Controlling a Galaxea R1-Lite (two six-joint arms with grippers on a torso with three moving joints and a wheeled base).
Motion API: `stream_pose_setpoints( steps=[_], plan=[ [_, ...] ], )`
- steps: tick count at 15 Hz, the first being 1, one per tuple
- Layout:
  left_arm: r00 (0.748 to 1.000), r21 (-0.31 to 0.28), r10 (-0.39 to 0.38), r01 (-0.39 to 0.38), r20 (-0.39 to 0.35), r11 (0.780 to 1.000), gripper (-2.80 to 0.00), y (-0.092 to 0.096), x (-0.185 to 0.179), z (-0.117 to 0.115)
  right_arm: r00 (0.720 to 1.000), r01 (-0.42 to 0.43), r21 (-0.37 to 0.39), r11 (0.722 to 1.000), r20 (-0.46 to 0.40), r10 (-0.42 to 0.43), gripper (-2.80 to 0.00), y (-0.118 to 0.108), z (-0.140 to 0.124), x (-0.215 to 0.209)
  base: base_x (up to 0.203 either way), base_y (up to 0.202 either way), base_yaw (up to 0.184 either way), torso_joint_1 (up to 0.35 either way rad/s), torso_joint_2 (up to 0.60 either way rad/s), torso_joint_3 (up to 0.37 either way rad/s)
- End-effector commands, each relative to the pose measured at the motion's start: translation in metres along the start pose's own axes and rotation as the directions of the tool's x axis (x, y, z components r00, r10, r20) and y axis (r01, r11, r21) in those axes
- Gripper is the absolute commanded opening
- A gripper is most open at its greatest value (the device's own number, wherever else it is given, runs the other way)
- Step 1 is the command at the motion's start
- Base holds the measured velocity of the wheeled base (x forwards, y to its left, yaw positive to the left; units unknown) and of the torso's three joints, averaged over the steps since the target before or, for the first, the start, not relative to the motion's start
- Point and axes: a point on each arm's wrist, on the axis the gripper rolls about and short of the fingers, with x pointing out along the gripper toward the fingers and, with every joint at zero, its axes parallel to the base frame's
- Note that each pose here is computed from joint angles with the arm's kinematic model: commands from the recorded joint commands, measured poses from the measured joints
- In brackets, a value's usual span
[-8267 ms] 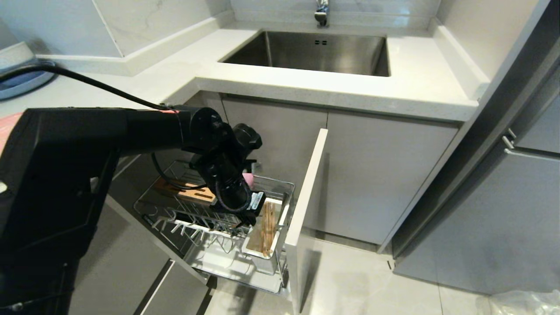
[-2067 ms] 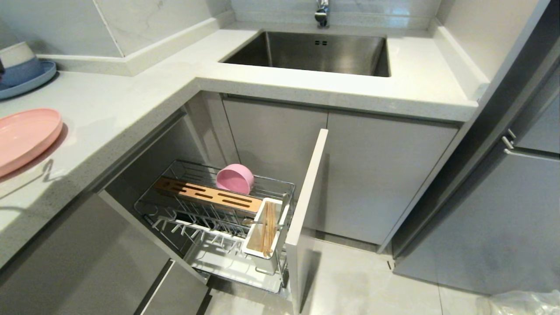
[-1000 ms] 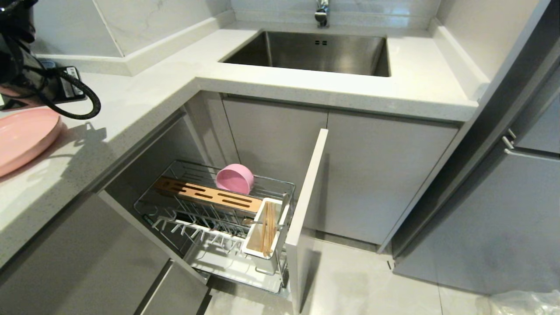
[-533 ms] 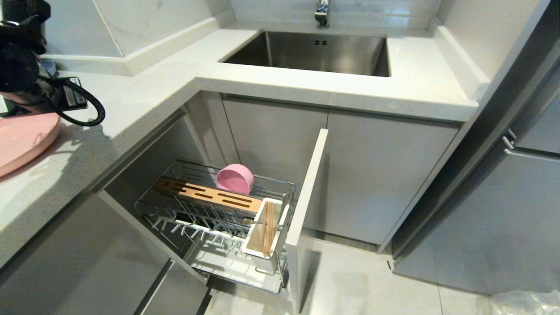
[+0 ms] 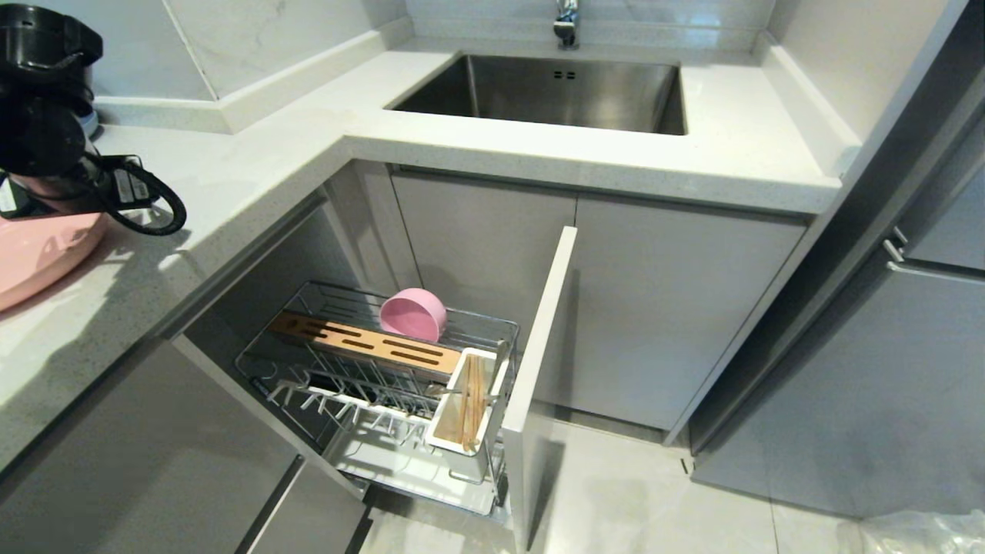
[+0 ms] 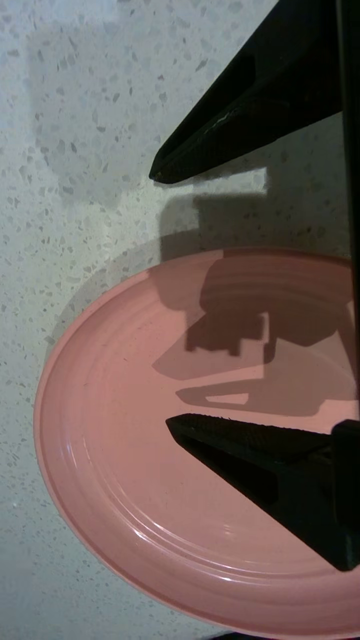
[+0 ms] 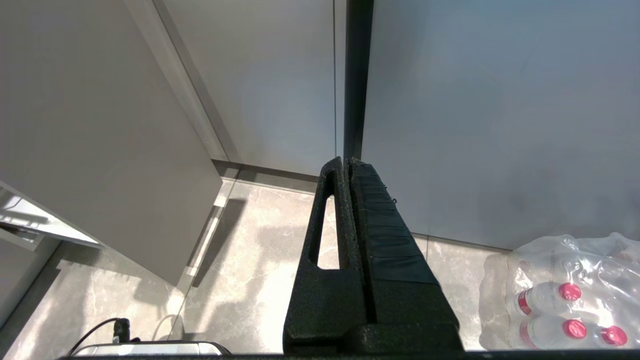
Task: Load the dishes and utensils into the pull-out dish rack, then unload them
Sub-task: Pick up the plate and place it in the cupboard
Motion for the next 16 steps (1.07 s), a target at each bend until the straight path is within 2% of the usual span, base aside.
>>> stream_pose_setpoints(
  steps=[1,15,16],
  plan=[
    [1.0,-0.001,0.012,-0.012,-0.005,1.0,0.0,0.0016,0.0018,-0.0004,1.0,0.0,0.0,1.0,-0.001,0.0,-2.8,0.0,-0.0004,0.0001,0.0,0.0,0.0,0.0,0.0,0.0],
    [0.999,0.017,0.041,-0.041,-0.031,0.999,0.0,0.003,0.0087,-0.004,1.0,0.0,0.0,1.0,-0.001,0.0,-2.8,0.0,-0.0004,0.0001,0.0,0.0,0.0,0.0,0.0,0.0],
    [0.999,0.017,0.042,-0.041,-0.031,0.999,-2.8,0.0023,0.0097,-0.0041,1.0,0.0,0.0,1.0,-0.001,0.0,-2.8,0.0,-0.0004,0.0001,0.0,0.0,0.0,0.0,0.0,0.0]
  ],
)
